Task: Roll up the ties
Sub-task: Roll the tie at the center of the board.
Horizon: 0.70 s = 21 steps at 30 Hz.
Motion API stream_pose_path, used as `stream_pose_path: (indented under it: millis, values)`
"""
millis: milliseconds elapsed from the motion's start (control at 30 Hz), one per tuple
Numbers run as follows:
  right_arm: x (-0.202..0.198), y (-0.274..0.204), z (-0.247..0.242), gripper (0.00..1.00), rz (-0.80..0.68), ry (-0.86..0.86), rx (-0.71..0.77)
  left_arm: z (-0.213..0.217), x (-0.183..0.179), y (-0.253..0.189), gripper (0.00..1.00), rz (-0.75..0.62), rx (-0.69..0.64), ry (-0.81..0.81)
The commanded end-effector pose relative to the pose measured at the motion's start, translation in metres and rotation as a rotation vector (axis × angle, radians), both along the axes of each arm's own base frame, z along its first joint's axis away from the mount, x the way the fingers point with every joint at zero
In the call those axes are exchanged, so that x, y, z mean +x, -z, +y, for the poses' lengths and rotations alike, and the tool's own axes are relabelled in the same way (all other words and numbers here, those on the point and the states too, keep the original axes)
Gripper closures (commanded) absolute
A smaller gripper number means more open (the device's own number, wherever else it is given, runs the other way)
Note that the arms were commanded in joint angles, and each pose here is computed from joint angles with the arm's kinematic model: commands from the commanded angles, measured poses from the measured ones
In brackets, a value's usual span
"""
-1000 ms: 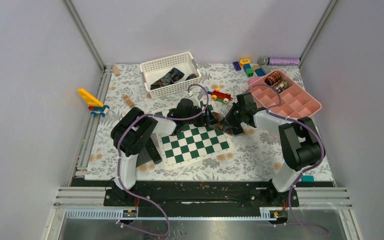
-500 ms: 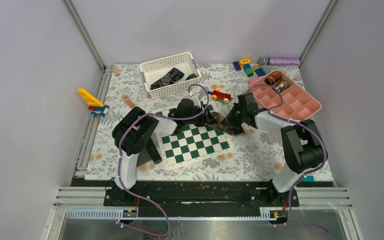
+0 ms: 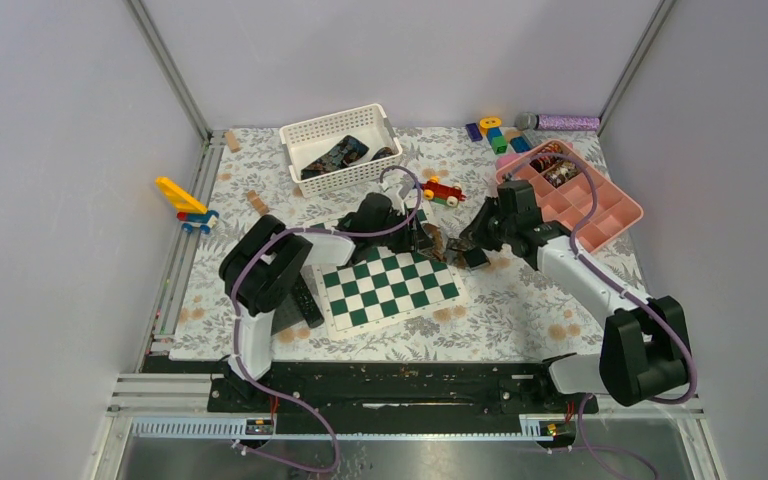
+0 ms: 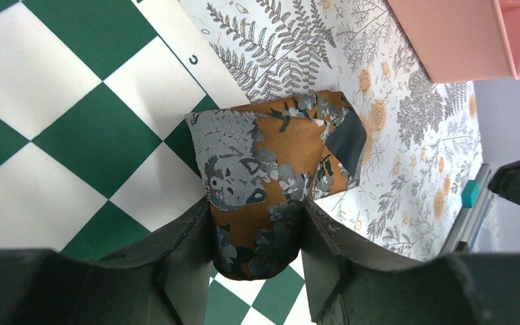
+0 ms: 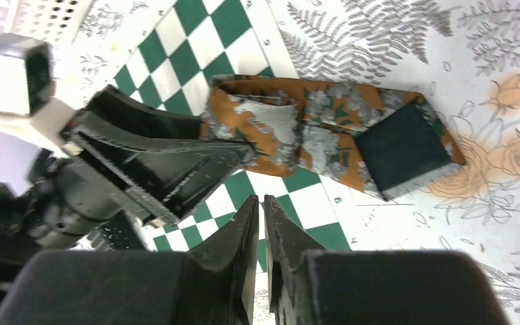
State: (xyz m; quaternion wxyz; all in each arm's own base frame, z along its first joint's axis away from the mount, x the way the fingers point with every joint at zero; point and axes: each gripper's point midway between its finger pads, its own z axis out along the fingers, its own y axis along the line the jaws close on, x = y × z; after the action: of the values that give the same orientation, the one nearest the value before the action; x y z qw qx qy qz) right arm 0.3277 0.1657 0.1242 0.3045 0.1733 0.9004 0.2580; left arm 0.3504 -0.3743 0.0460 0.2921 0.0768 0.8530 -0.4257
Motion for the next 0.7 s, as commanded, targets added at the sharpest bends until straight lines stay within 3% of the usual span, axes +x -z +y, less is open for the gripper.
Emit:
stream_pose_path:
  millis: [0, 667]
  values:
    - [-0.009, 0.015, -0.017, 0.86, 0.031, 0.018, -0.077, 0.008, 0.013, -0.028, 0.57, -0.087, 0.086, -0.022]
    - [-0.02, 0.007, -0.025, 0.86, 0.003, 0.025, -0.086, 0.069, 0.036, -0.03, 0.61, -0.14, 0.532, -0.147]
